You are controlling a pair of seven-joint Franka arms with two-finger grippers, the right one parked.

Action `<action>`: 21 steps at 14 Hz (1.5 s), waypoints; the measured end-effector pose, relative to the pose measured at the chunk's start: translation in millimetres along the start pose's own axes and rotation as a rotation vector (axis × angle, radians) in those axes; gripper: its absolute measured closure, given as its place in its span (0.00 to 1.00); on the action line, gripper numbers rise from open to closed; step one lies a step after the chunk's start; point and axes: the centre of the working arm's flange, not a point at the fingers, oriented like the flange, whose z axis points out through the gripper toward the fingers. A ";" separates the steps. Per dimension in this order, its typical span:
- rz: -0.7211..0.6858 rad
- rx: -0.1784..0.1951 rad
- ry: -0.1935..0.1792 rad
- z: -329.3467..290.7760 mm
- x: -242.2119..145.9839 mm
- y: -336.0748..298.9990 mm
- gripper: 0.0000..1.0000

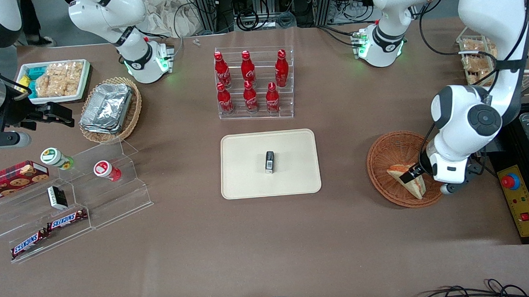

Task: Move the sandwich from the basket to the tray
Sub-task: 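Move the left gripper down over the sandwich in the wicker basket, then close the left gripper on the sandwich wedge, then lift the sandwich and carry it toward the white tray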

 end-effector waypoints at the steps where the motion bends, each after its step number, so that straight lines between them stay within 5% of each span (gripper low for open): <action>1: -0.009 0.006 -0.008 6.0 0.1 -1.2 0.00; 9: -0.065 0.036 -0.058 44.4 2.2 -12.9 0.00; 11: -0.088 0.047 -0.065 54.4 2.4 -15.6 0.19; 14: -0.089 0.083 -0.024 56.3 4.1 -15.8 0.52; 18: -0.116 0.099 0.016 35.6 8.8 -0.6 0.67; 21: -0.092 0.189 -0.020 -38.6 9.5 34.1 0.77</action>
